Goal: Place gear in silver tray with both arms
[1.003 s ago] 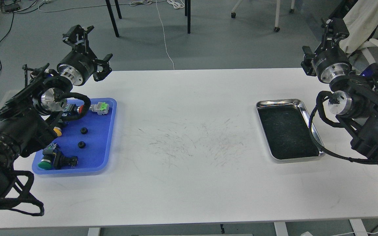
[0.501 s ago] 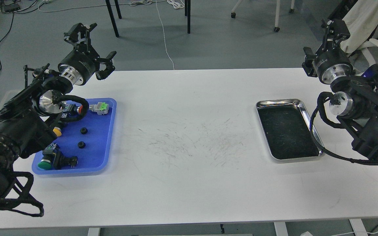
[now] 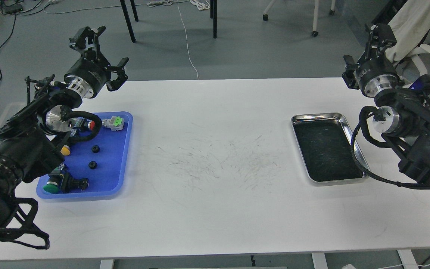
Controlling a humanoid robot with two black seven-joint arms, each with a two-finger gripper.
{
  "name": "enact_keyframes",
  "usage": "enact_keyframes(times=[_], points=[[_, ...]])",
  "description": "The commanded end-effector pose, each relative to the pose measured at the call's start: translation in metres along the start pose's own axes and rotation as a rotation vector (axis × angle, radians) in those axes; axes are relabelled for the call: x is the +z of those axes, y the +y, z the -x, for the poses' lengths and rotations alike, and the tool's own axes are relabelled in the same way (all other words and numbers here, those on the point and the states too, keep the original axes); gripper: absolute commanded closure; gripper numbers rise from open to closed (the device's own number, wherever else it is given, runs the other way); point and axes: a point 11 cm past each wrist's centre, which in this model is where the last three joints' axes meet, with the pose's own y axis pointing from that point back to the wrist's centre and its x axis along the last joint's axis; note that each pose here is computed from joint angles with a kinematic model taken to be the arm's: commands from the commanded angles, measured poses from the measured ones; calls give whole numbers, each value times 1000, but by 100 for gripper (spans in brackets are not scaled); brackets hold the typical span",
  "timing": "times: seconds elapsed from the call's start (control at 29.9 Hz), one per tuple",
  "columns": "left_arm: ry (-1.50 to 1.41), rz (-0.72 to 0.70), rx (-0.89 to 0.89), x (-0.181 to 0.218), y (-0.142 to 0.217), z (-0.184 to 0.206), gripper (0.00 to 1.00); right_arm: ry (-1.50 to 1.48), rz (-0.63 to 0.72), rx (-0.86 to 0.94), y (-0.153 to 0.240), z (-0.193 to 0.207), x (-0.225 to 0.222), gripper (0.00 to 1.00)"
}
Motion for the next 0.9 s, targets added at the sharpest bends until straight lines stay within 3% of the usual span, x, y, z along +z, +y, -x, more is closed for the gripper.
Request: enact_keyframes(times=[0.0,0.6,0.87], points=[[7,12,5,1,0,-1,1,0,1,-1,0,0,0,1],[-38,-31,72,-9,1,-7,1,-1,6,0,2,0,4,1],[-38,-60,18,-17,5,-3,1,-1,6,1,2,0,4,1]])
